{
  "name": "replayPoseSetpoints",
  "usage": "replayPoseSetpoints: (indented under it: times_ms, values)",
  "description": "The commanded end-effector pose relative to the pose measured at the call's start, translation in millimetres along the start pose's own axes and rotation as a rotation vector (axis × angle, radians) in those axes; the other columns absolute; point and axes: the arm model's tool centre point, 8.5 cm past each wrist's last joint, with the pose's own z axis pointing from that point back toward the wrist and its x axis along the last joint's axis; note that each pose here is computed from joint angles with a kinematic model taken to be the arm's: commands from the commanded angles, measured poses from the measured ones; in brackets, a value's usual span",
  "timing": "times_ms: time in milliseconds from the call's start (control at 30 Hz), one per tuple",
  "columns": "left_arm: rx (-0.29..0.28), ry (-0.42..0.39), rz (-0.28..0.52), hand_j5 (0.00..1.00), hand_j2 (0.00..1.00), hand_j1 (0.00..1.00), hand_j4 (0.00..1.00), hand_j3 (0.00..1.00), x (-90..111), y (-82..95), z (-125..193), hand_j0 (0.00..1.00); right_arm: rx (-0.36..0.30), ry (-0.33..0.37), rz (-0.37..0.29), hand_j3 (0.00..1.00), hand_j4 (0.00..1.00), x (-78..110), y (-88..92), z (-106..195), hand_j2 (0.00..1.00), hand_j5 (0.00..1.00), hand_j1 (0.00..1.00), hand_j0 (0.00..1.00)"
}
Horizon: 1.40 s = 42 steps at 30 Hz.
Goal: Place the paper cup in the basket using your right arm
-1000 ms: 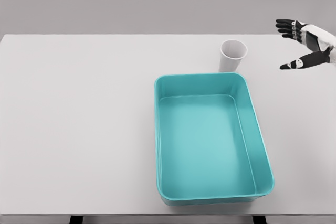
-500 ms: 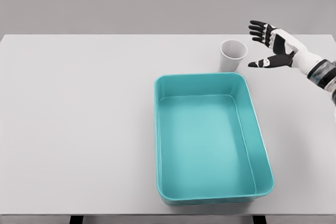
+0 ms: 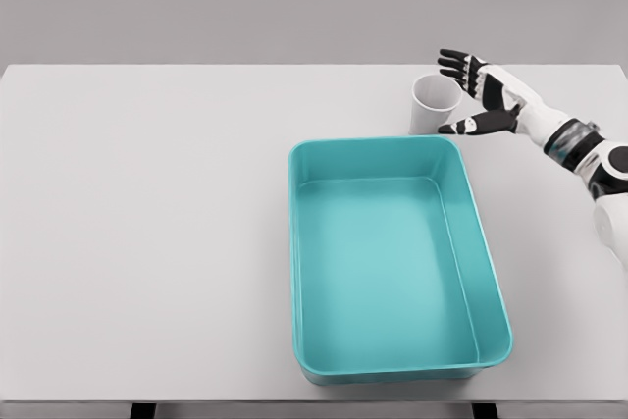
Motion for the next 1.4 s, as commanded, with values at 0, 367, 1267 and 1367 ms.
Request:
replayPoseSetpoints:
  times_ms: [0, 367, 1267, 1367]
  values:
    - [0.0, 0.0, -0.001, 1.0, 1.0, 1.0, 1.0, 1.0, 0, 0.1, 0, 1.0, -0.002, -0.002, -0.009, 1.0, 1.0, -1.4, 1.3, -1, 1.0, 1.0, 1.0, 1.0]
    - [0.0, 0.0, -0.001, 1.0, 1.0, 1.0, 1.0, 1.0, 0, 0.1, 0, 1.0, -0.017, -0.003, -0.01, 1.0, 1.0, 1.8, -5.6, -1, 1.0, 1.0, 1.0, 1.0]
    - [-0.001, 0.0, -0.001, 1.0, 1.0, 1.0, 1.0, 1.0, 0, -0.1, 0, 1.0, -0.007, -0.005, -0.01, 1.0, 1.0, 3.7, 1.1, -12, 1.0, 1.0, 1.0, 1.0]
    - [-0.001, 0.0, 0.0, 1.0, 1.0, 1.0, 1.0, 1.0, 0, -0.1, 0, 1.0, -0.003, -0.009, -0.011, 1.0, 1.0, 5.2, 2.9, -15, 1.0, 1.0, 1.0, 1.0]
